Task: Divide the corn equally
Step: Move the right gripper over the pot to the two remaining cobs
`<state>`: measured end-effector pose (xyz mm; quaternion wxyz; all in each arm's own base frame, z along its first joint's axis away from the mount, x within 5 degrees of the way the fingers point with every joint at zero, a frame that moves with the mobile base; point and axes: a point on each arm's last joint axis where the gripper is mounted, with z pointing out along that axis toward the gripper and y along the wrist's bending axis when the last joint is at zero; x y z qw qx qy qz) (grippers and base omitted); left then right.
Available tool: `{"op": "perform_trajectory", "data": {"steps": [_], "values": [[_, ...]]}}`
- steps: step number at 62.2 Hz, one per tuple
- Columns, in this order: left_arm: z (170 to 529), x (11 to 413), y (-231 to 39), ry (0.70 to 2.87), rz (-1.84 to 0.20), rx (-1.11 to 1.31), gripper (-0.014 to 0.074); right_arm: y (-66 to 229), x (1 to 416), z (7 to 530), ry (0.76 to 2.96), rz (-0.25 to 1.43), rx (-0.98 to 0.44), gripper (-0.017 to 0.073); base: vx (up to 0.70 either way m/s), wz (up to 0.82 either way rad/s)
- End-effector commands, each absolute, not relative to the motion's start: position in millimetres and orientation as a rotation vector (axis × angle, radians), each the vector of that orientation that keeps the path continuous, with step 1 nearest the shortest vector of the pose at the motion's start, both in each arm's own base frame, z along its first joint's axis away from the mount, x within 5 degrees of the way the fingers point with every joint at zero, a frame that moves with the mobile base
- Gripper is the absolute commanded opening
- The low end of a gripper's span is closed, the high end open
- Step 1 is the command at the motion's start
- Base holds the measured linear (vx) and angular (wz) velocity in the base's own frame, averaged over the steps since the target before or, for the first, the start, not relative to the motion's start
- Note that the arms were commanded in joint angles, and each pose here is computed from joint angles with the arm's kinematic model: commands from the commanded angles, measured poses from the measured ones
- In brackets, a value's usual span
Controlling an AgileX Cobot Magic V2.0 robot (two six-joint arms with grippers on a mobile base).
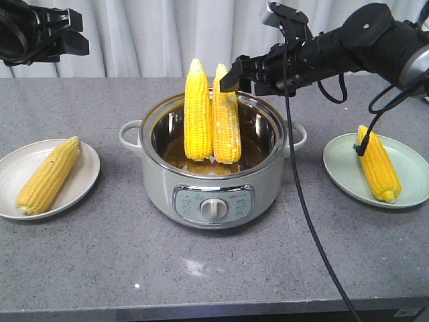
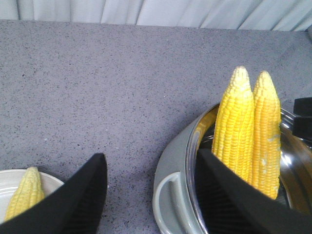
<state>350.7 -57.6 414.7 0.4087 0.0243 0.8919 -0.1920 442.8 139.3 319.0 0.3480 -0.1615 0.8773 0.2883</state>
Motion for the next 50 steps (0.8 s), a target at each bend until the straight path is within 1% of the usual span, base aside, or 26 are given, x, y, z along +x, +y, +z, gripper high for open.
{"op": "perform_trajectory", "data": {"steps": [1,10,30,38,50], "values": [[440.7,341.0,-58.2,2.123,-0.51,0.051,0.0398,138.4,432.9,358.7,2.156,0.777,-0.398,0.0573,0.0,0.0],[440.7,341.0,-58.3,2.123,-0.509,0.052,0.0398,140.4,428.6,356.6,2.189,0.809,-0.438,0.0557,0.0,0.0],[440.7,341.0,-58.2,2.12,-0.493,0.079,0.0398,142.2,426.8,357.2,2.184,0.838,-0.46,0.0556,0.0,0.0],[440.5,340.8,-58.3,2.123,-0.495,0.08,0.0398,141.9,431.5,362.0,2.122,0.836,-0.412,0.0556,0.0,0.0],[440.2,340.6,-58.4,2.127,-0.496,0.081,0.0398,141.7,434.5,365.4,2.072,0.825,-0.401,0.0556,0.0,0.0]]}}
